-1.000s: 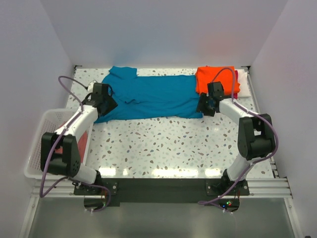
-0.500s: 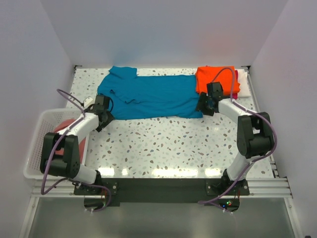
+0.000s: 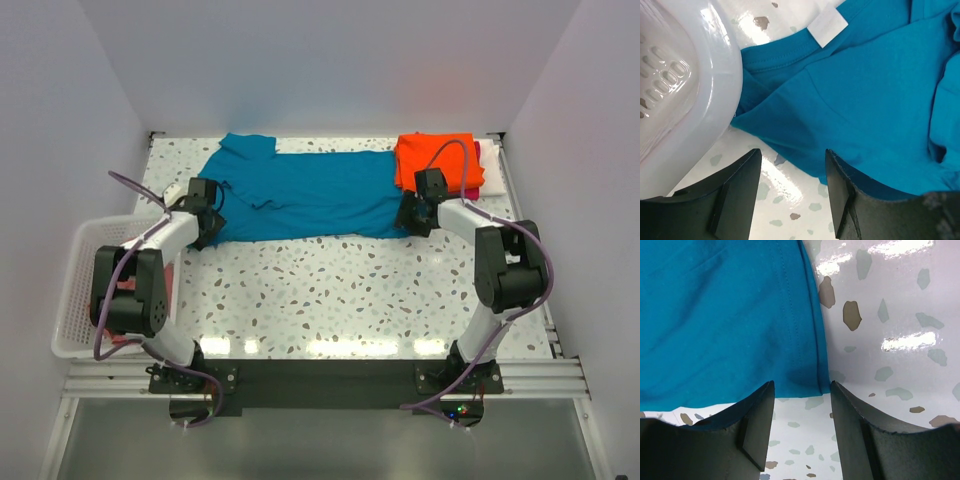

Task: Fold and stack the t-shirts
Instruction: Fold the tshirt

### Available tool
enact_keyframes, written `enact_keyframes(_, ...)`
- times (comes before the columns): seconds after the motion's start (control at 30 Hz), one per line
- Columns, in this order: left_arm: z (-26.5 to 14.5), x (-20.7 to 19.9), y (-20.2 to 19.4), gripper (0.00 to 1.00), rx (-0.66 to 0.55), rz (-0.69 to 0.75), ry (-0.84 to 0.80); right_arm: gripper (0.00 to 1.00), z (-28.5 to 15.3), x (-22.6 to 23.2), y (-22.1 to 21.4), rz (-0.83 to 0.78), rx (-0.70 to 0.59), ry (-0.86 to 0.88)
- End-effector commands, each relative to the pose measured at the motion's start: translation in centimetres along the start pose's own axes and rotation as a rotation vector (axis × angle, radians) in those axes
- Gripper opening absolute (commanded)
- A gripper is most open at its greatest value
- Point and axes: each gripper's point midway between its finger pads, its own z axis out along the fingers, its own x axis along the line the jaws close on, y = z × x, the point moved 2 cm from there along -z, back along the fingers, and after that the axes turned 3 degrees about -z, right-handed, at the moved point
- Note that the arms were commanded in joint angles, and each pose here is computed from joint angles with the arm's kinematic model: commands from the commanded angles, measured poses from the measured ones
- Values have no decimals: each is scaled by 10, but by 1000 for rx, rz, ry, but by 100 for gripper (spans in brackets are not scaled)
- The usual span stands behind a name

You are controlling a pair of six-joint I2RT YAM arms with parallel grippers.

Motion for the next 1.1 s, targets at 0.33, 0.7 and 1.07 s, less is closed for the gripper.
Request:
enact_keyframes(0.33, 33, 38, -13, 58, -2, 9, 254, 50, 7, 0, 7, -9, -20, -16)
enact_keyframes(0.7, 3, 54, 2, 60, -76, 27, 240, 49, -5, 1, 12, -18, -46, -10)
enact_keyframes(1.07, -25, 13, 20, 67, -133, 66, 23, 49, -9, 7, 15, -6, -53, 21)
